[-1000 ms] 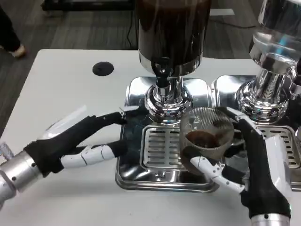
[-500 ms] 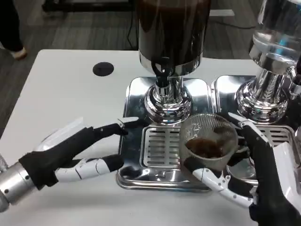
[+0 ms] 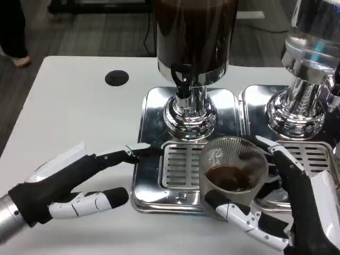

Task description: Grasp the cup under the faucet to collect the drink, then remove the cup.

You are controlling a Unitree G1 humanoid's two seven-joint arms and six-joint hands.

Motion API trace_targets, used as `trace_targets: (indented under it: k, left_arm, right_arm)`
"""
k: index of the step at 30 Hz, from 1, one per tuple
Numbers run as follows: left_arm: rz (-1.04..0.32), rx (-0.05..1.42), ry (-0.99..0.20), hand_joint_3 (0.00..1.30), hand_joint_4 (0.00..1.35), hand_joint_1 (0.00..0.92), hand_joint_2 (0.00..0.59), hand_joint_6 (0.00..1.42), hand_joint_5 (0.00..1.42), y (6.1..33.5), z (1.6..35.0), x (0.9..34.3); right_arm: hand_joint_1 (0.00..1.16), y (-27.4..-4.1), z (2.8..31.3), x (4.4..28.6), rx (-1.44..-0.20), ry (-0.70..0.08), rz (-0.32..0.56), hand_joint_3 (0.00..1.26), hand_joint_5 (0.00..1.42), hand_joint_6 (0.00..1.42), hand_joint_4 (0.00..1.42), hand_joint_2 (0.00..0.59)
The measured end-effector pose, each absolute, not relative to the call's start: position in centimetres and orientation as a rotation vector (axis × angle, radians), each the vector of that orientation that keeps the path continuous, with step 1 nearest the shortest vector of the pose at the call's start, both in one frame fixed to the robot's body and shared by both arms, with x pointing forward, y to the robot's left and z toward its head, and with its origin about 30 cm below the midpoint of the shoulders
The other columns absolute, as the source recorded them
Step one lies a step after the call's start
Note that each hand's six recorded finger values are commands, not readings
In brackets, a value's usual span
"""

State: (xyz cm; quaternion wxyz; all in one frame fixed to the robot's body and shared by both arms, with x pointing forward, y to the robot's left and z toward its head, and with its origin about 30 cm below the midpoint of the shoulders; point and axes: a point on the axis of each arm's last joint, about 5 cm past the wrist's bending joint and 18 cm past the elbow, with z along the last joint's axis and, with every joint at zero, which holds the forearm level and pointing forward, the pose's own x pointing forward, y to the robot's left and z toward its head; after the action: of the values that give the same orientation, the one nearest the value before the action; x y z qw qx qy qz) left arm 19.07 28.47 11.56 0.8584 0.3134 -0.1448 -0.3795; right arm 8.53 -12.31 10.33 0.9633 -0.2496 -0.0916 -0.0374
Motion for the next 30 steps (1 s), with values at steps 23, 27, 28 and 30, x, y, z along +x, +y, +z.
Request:
trace_targets:
  k: [23,27,28,30]
  left_arm:
    - [-0.822,0.639,-0.325,0.21,0.14,0.0,0.133,0.19,0.15,28.8,11.7,17.8]
    - [-0.827,0.64,-0.323,0.21,0.14,0.0,0.133,0.19,0.15,28.8,11.7,17.8]
    - [-0.827,0.64,-0.323,0.21,0.14,0.0,0.133,0.2,0.15,28.8,11.7,17.8]
    - [-0.827,0.64,-0.323,0.21,0.14,0.0,0.133,0.2,0.15,28.8,11.7,17.8]
  right_arm:
    - [0.73,-12.6,10.5,8.0,-0.501,-0.174,-0.065,0.55,0.78,0.81,0.63,0.227]
    - [0.73,-12.6,10.5,7.9,-0.5,-0.171,-0.065,0.55,0.78,0.81,0.63,0.227]
    - [0.73,-12.6,10.5,7.9,-0.5,-0.171,-0.066,0.55,0.79,0.81,0.64,0.227]
    - [0.73,-12.6,10.5,7.9,-0.5,-0.169,-0.067,0.56,0.79,0.81,0.64,0.227]
